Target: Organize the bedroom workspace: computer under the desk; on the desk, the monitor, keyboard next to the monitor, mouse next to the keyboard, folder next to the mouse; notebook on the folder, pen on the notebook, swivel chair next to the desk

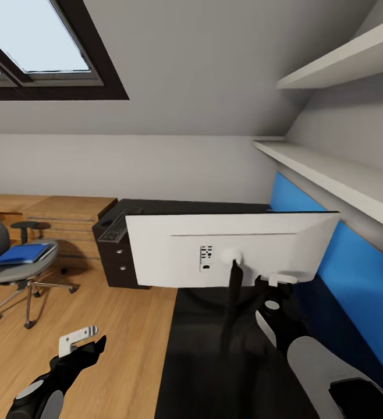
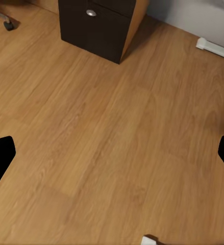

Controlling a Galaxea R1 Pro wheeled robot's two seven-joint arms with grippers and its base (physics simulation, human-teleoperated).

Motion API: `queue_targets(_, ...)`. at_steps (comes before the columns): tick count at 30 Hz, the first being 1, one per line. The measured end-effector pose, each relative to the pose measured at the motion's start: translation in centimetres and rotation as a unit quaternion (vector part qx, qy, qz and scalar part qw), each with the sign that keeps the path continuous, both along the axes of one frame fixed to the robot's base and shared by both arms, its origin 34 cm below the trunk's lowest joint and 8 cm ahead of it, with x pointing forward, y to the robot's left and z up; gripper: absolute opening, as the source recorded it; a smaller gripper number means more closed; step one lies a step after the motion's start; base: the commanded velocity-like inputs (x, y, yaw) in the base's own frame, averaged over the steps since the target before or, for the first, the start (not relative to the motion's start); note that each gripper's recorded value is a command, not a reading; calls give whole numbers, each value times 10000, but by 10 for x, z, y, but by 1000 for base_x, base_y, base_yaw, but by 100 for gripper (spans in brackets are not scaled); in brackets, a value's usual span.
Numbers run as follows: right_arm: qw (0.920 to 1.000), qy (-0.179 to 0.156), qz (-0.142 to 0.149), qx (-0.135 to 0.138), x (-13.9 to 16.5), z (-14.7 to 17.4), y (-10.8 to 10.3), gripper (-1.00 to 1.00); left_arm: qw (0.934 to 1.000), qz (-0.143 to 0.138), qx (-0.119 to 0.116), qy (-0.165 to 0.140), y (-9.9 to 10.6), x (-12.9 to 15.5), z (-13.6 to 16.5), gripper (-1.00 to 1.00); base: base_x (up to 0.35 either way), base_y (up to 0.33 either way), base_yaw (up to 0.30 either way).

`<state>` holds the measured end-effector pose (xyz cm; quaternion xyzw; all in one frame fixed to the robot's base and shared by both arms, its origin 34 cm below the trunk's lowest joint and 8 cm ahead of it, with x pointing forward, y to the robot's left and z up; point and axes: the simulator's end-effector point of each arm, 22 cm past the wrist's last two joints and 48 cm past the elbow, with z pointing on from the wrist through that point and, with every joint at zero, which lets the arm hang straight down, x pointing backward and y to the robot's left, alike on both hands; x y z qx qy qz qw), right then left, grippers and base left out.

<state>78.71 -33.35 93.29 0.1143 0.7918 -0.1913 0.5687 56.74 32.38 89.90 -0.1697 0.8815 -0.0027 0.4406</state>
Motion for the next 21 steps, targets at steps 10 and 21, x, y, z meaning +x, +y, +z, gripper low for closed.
queue_targets(10,10000,7,-46,-40,-1,0,-9,100,10000,-3,-2,7,0,0,0,100,82,0,0)
queue_targets(21,9999,6,-76,-87,-1,1,-16,100,10000,1,1,-5,0,0,0,100,148,0,0)
